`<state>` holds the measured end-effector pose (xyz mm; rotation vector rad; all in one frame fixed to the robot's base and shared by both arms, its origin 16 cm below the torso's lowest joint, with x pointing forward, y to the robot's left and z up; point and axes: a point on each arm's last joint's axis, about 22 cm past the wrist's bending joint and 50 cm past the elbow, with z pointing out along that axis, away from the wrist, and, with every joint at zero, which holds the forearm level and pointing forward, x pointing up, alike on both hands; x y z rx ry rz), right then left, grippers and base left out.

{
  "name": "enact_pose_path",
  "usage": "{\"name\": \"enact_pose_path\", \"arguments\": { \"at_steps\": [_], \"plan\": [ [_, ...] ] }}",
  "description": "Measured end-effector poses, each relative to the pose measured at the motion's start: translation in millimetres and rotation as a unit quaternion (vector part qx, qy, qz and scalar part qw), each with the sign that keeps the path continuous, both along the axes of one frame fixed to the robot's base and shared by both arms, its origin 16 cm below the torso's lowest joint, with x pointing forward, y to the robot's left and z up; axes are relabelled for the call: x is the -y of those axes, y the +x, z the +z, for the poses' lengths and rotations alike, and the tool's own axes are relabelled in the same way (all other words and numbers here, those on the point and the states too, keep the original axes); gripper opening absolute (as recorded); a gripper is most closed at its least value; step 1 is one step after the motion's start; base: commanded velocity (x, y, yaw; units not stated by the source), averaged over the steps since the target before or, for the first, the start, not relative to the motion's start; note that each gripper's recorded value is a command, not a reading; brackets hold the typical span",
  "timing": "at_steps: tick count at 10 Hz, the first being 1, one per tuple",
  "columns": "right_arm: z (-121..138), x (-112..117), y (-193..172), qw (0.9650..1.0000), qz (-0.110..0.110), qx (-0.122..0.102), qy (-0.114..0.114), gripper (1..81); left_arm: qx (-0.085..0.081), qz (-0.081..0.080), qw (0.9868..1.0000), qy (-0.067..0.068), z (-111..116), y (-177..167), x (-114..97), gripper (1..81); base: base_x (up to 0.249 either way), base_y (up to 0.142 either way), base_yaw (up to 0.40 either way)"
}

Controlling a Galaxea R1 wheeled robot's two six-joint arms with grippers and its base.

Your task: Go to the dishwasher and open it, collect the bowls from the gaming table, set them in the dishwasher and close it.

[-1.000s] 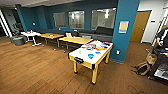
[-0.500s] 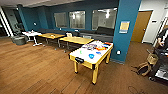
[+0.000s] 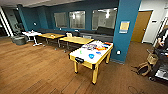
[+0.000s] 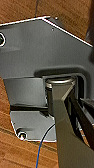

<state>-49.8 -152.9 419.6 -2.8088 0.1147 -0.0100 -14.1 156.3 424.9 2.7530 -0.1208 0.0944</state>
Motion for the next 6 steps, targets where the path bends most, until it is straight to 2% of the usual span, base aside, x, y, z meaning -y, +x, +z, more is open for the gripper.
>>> {"name": "enact_pose_path", "arguments": {
  "at_steps": [3, 4, 5, 6],
  "plan": [
    [0.3, -1.2, -11.7, 1.0, 0.001, -0.007, 0.002, 81.1, -0.006, 0.0, 1.0, 0.001, 0.0, -10.2, -0.8, 81.1, 0.086, 0.0, 0.0],
    [0.3, -1.3, -7.4, 1.0, 0.001, -0.005, 0.002, 81.1, -0.003, 0.0, 1.0, 0.001, -0.1, -4.2, -0.7, 81.1, 0.092, 0.0, 0.0],
    [-0.1, 0.3, 3.4, 1.0, -0.001, 0.003, -0.001, 81.1, 0.007, 0.001, 1.0, 0.0, 0.0, 6.6, -1.0, 81.1, 0.092, 0.0, 0.0],
    [-0.1, 0.5, 4.0, 1.0, 0.0, 0.004, -0.001, 81.1, 0.004, 0.001, 1.0, 0.001, -0.1, 3.7, -2.1, 81.1, 0.092, 0.0, 0.0]
  ]
}}
